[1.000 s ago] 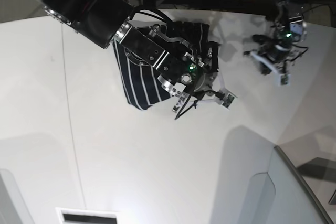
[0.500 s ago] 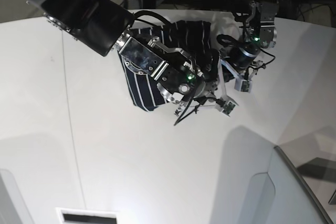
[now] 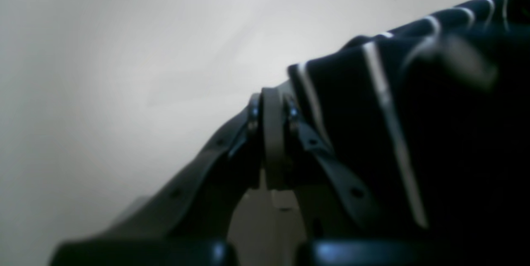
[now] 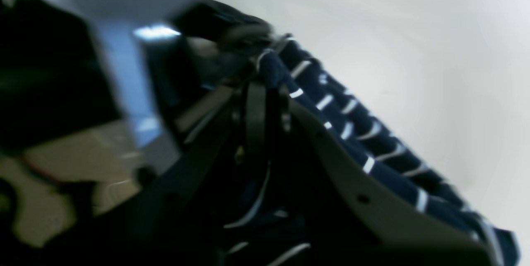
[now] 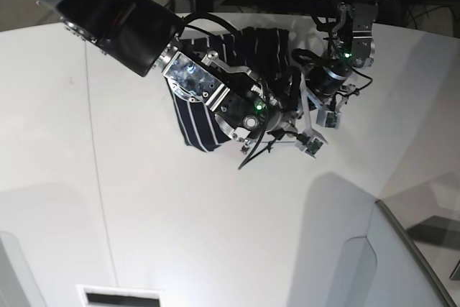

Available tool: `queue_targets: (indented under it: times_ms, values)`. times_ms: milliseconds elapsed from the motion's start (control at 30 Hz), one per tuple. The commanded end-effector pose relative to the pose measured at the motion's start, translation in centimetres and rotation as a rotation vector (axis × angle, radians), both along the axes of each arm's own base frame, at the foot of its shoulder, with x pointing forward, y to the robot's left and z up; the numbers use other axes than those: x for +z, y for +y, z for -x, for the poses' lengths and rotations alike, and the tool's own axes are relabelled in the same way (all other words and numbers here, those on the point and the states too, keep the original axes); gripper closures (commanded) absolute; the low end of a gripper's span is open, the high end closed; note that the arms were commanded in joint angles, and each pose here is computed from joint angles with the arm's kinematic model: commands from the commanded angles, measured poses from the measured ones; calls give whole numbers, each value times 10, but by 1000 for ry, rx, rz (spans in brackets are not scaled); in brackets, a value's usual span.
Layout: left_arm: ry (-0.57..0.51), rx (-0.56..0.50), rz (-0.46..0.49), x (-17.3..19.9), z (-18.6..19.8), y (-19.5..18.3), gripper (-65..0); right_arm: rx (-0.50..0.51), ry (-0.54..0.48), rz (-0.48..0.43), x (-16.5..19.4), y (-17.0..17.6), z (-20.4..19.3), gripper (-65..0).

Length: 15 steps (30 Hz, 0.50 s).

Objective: Layout the t-shirt on the table in an organized manner, then fold the t-shirt properly
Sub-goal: 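Grasp the striped bundle with the right gripper and fold it over onto itself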

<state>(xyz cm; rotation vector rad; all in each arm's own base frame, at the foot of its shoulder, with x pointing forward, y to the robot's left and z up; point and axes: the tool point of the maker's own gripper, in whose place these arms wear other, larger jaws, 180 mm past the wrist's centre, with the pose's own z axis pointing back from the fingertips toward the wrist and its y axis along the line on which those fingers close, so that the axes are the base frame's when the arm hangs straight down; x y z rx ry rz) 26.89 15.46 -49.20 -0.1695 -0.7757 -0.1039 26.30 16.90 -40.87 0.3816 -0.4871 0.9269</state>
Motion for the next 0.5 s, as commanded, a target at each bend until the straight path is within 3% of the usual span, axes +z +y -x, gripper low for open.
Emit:
queue_targets:
  times_ms: [0, 100, 167, 300, 367, 467]
  values:
    - [56, -8, -25, -8, 9, 4, 0, 3, -38, -67, 22, 16, -13, -14]
    - [47, -6, -33, -5, 7, 9, 0, 2, -38, -87, 25, 18, -13, -89]
    - [22, 17, -58, 5, 3, 27, 0, 6, -40, -83, 27, 18, -14, -186]
    - [-35, 162, -98, 27, -4, 83, 0, 26, -66, -113, 46, 23, -12, -348]
    - [-55, 234, -118, 36, -3, 111, 0, 38, -97, -129, 60, 22, -13, -351]
    - [-72, 279, -174, 49, 6, 146, 0, -25, -149, -171, 88, -2, -32, -311]
